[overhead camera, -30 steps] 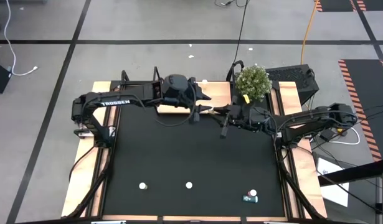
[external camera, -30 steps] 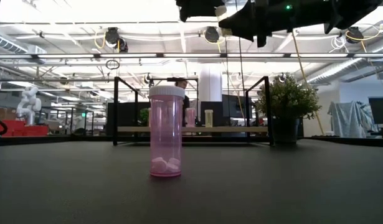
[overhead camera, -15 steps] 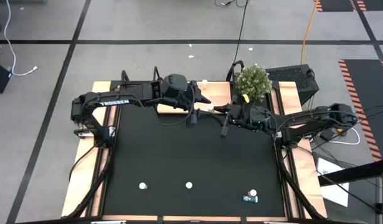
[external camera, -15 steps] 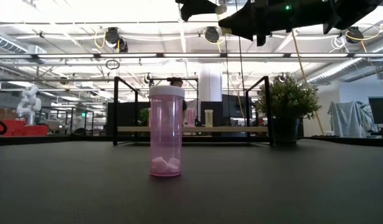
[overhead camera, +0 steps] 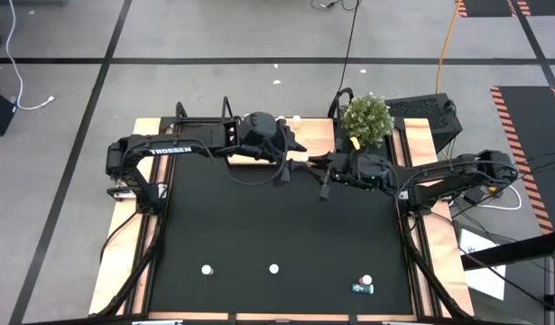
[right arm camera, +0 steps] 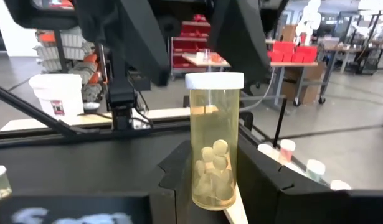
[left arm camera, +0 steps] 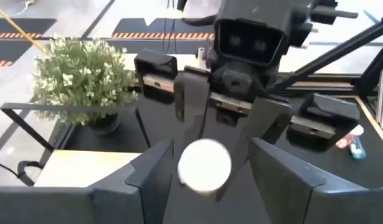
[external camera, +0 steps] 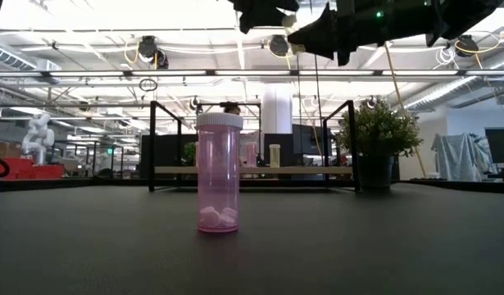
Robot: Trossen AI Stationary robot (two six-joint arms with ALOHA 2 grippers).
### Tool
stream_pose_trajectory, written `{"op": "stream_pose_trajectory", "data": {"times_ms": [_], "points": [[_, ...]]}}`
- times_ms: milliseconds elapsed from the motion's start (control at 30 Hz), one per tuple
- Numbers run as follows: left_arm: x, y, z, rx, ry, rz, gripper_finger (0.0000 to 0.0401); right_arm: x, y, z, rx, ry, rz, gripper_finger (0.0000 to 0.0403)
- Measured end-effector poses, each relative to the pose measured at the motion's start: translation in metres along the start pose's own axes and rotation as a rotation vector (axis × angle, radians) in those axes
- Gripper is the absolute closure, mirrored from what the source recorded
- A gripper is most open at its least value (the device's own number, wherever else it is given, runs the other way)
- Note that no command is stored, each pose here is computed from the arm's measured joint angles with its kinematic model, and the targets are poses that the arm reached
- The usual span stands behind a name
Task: Pick and place medicine bottles onto shelf by color
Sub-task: Put the top yellow pill bottle on the shelf aligned with the other yellow pill bottle
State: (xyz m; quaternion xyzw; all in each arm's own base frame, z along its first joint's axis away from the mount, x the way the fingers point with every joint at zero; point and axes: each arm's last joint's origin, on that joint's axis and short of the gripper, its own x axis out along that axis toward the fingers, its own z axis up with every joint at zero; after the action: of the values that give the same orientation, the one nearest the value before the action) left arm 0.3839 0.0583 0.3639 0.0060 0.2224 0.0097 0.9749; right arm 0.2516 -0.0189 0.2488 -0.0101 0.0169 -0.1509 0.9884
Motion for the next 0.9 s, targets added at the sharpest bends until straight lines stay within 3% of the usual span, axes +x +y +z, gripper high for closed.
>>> {"op": "stream_pose_trajectory", "data": {"times_ms": [367, 733, 900], "points": [[0.0005, 0.0007, -0.0055, -0.004, 0.054, 0.000, 0.0242, 0.0002, -0.0005, -0.0017, 0.019, 0.017, 0.005, 0.0303], [0.0006, 0.0008, -0.0042, 0.005, 0.040, 0.001, 0.0224, 0.0004, -0.0009, -0.0016, 0.013, 0.016, 0.020, 0.0303], [0.0002, 0.0043, -0.0062, 0.023, 0.057, -0.002, 0.0256, 0.0004, -0.0009, -0.0016, 0.013, 0.016, 0.020, 0.0303]]}}
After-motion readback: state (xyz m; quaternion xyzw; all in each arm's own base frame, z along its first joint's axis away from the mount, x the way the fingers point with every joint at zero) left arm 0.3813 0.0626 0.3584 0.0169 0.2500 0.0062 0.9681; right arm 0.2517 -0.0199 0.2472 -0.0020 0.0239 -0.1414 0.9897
